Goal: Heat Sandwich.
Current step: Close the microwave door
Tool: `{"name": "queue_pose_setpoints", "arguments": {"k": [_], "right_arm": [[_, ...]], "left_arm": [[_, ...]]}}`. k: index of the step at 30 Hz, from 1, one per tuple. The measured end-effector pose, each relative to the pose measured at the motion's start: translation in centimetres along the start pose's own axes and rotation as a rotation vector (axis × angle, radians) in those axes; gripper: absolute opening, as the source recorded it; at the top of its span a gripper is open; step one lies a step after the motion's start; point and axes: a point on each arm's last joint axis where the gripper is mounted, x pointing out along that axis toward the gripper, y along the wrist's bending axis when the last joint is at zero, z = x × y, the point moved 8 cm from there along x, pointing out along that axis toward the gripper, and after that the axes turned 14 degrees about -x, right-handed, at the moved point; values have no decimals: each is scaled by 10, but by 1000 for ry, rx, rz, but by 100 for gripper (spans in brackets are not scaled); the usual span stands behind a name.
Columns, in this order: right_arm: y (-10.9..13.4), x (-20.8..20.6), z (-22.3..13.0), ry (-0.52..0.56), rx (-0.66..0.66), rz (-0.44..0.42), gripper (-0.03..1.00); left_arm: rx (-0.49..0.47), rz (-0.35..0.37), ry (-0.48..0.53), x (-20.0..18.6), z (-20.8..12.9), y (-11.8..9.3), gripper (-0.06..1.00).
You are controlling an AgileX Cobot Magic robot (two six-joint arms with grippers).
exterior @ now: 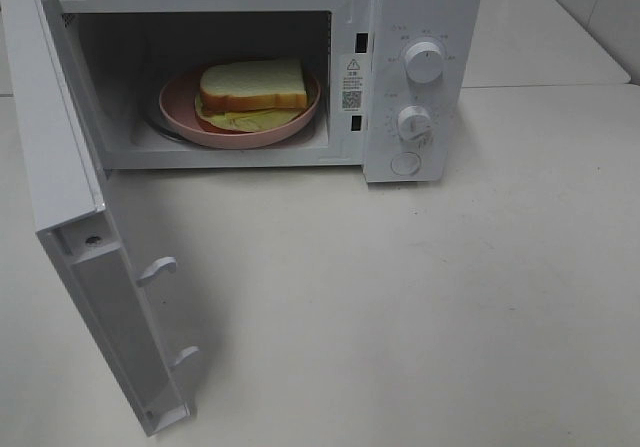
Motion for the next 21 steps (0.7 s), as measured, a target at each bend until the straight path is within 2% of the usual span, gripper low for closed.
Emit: {"name": "queue_pose_setpoints", "arguments": {"k": [8,13,17,19,20,21], "right_arm": [[0,0,0,0,0,0,75],[0,0,0,0,0,0,75],[0,0,0,0,0,0,75],[0,0,0,0,0,0,75],[0,0,0,0,0,0,75],[0,0,0,0,0,0,75]], "left_arm": [[-5,-5,8,1,1,-2,99],[-8,0,22,8,14,-4,97],[-12,10,51,22,21,-5,91],[-15,19,80,33,25,-5,86],[-17,22,92,36,26,-5,78],[-17,22,92,36,26,-5,78]]}}
